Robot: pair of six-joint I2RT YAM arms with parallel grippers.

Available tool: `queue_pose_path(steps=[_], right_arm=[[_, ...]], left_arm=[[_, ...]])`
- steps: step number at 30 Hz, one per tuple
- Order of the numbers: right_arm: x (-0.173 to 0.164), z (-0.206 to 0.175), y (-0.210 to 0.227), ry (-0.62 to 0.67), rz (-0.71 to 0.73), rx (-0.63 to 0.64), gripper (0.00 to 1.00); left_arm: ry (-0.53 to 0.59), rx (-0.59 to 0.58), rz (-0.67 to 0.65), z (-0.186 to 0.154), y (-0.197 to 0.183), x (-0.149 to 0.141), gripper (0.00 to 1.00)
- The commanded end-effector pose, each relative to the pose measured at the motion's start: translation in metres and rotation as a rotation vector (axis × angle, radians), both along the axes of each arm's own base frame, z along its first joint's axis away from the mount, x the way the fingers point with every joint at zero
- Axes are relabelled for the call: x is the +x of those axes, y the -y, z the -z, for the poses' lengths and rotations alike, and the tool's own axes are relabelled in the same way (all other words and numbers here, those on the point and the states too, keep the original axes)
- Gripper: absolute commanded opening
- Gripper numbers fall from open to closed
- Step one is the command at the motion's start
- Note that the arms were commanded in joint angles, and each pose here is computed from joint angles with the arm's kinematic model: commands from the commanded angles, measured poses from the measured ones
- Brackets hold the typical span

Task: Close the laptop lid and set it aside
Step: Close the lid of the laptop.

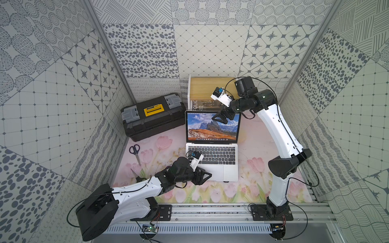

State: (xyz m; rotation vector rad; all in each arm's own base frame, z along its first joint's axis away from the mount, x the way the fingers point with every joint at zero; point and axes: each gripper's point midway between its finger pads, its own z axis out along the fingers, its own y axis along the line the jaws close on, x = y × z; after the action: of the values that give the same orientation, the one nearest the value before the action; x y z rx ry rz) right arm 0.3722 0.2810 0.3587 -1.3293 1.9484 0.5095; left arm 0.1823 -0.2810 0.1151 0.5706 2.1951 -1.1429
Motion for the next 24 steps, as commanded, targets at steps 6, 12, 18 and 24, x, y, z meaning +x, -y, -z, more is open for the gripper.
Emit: queue_pose_path(steps=[6,12,18,24], right_arm=[[-0.008,0.013,-0.001,-0.027,-0.054,-0.068,0.97],[-0.007,0.019,-0.006,-0.03,-0.082,-0.071,0.95],[-0.006,0.022,-0.006,-0.017,-0.102,-0.084,0.94],[-0.009,0.024,-0.01,-0.02,-0.137,-0.076,0.9]], left_arm=[[0.004,-0.019,-0.056,0.009,0.008,0.009,0.62],[-0.039,-0.028,-0.075,0.02,0.014,0.011,0.57],[-0.045,-0.016,-0.091,0.026,0.013,0.011,0.56],[-0.052,-0.005,-0.107,0.031,0.009,0.01,0.54]])
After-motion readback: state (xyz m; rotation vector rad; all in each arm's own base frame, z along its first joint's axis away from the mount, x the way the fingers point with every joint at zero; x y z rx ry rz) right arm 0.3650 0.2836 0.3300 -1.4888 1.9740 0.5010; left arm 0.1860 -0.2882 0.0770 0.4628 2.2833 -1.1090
